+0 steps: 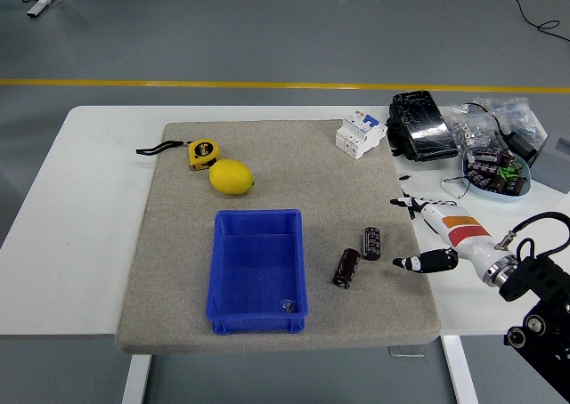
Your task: Pick up the battery,place it into the box
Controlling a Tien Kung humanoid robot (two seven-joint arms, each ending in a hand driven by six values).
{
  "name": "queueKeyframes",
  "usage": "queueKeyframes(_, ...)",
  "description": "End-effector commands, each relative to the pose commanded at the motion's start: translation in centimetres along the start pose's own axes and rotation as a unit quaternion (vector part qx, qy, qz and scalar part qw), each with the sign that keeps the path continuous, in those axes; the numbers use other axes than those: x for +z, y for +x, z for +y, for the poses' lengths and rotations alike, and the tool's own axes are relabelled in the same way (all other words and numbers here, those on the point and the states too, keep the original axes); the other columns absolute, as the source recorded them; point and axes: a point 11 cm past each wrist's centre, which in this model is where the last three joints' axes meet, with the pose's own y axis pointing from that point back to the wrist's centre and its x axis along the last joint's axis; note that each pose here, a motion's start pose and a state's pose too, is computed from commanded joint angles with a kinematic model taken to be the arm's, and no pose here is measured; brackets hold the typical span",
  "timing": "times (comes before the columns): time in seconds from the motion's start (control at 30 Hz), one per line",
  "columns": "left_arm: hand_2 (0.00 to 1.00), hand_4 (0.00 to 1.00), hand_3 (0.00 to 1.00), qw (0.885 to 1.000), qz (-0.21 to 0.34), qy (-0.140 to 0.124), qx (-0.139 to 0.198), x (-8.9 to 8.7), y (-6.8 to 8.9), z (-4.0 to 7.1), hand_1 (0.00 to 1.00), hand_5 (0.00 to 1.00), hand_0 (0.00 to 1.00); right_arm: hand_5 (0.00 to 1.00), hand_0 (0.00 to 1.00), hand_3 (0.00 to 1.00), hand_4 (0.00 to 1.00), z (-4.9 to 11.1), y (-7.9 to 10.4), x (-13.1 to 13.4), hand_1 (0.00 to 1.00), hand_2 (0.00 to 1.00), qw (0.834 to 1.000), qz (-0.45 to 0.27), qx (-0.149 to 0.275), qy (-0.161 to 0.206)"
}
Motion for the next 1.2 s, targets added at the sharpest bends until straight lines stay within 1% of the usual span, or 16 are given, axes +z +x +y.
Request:
queueKeyframes(0.27, 0.727, 0.652, 0.598, 1.000, -0.003, 0.003, 0.001, -0.2, 0.1, 0.0, 0.650, 0.619, 0.622, 0.223, 0.785, 0.863, 0.998, -0.7, -1.6, -0.9, 0.722, 0.779, 1.000, -0.007, -0.022, 0.007)
queueKeyframes(0.33, 0.727, 0.652, 0.598, 1.000, -0.004, 0.004, 0.002, -0.3, 0.2, 0.0, 0.650, 0.619, 0.622, 0.223, 0.785, 0.863, 0.998, -1.0, -1.9, -1.2, 0.722, 0.779, 1.000, -0.012, -0.021, 0.008)
queueKeyframes(0.37, 0.727, 0.651, 0.599, 1.000, -0.005, 0.004, 0.002, -0.3, 0.2, 0.0, 0.652, 0.619, 0.617, 0.230, 0.759, 0.840, 0.998, -1.1, -2.0, -1.3, 0.692, 0.755, 1.000, -0.014, -0.020, 0.008)
queueKeyframes(0.53, 0.727, 0.651, 0.599, 1.000, -0.007, 0.004, 0.002, -0.3, 0.2, 0.0, 0.652, 0.619, 0.617, 0.230, 0.759, 0.840, 0.998, -1.6, -2.3, -1.1, 0.692, 0.755, 1.000, -0.018, -0.008, -0.001)
queueKeyframes(0.57, 0.726, 0.651, 0.599, 1.000, -0.007, 0.004, 0.003, -0.3, 0.3, 0.0, 0.649, 0.618, 0.616, 0.233, 0.734, 0.837, 0.998, -1.6, -2.3, -1.0, 0.683, 0.746, 1.000, -0.018, -0.007, -0.003)
queueKeyframes(0.73, 0.726, 0.651, 0.599, 1.000, -0.009, 0.000, 0.002, 0.1, 0.2, 0.0, 0.649, 0.618, 0.616, 0.233, 0.734, 0.837, 0.998, -2.0, -2.2, -0.2, 0.683, 0.746, 1.000, -0.012, -0.003, -0.011)
queueKeyframes(0.77, 0.723, 0.651, 0.599, 1.000, -0.009, -0.001, 0.002, 0.1, 0.2, 0.0, 0.648, 0.618, 0.614, 0.235, 0.722, 0.833, 0.998, -2.0, -2.2, -0.2, 0.680, 0.743, 1.000, -0.012, -0.003, -0.011)
queueKeyframes(0.97, 0.724, 0.651, 0.599, 1.000, -0.009, -0.005, 0.000, 0.6, 0.0, 0.0, 0.647, 0.618, 0.612, 0.239, 0.713, 0.823, 0.998, -2.5, -1.9, -0.3, 0.672, 0.741, 1.000, -0.009, 0.000, -0.004)
queueKeyframes(1.2, 0.721, 0.651, 0.598, 1.000, -0.010, -0.008, -0.001, 0.9, 0.0, 0.0, 0.645, 0.618, 0.612, 0.236, 0.702, 0.818, 0.998, -3.1, -1.9, -1.1, 0.664, 0.736, 1.000, -0.008, 0.001, 0.008)
